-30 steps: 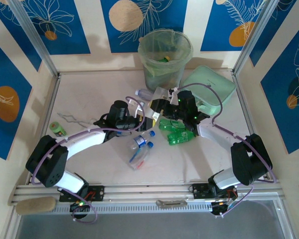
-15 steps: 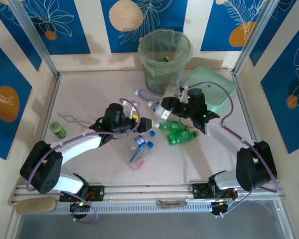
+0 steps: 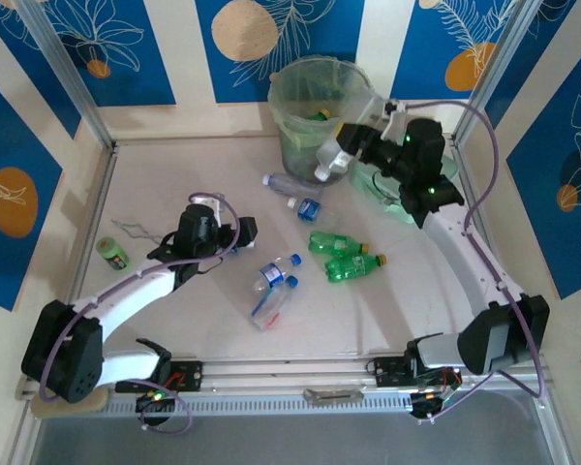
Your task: Put the plastic bottles in the bin
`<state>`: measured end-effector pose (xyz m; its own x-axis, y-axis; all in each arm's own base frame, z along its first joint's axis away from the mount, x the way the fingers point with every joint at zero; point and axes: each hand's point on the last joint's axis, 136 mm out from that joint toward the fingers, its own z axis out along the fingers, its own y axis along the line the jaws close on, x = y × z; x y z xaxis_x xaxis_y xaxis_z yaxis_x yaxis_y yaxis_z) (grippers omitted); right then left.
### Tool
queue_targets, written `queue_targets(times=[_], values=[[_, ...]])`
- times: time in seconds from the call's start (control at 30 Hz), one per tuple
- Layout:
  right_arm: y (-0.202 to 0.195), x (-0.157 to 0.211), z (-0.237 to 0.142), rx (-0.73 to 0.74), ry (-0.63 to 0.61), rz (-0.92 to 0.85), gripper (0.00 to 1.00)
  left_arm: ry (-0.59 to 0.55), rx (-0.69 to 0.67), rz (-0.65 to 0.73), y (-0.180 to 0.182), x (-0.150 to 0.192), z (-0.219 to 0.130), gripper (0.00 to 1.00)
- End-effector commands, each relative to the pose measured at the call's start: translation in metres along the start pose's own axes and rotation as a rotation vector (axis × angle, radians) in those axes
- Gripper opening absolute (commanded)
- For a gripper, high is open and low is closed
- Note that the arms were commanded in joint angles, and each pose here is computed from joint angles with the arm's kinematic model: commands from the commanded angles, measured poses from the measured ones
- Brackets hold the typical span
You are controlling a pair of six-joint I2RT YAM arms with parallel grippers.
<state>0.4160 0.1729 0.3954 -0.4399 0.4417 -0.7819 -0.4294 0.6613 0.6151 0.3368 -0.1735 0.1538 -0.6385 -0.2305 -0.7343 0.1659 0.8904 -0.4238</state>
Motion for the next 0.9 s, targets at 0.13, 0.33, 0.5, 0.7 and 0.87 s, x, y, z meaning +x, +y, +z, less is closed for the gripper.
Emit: queue_targets(times=[0.13,0.33,0.5,0.7,0.87], values=[[0.002,-0.061,0.057,-0.012,-0.095,-0.116,0.58,-0.033,-0.069,0.020,0.023,0.006,-0.021,1.00],[-0.013,-0.074,0.112,-0.015,-0.096,-0.187,0.58,-0.018,-0.074,-0.002,0.033,0.025,-0.028,1.00],[-0.023,-0.074,0.147,-0.024,-0.051,-0.209,0.58,-0.026,-0.078,-0.012,0.038,0.030,-0.036,0.99],[-0.032,-0.049,0.179,0.019,0.054,-0.256,0.60,-0.031,-0.081,-0.017,0.039,0.030,-0.038,0.99],[-0.042,-0.032,0.190,0.045,0.104,-0.259,0.62,-0.029,-0.078,-0.029,0.039,0.032,-0.038,0.99]])
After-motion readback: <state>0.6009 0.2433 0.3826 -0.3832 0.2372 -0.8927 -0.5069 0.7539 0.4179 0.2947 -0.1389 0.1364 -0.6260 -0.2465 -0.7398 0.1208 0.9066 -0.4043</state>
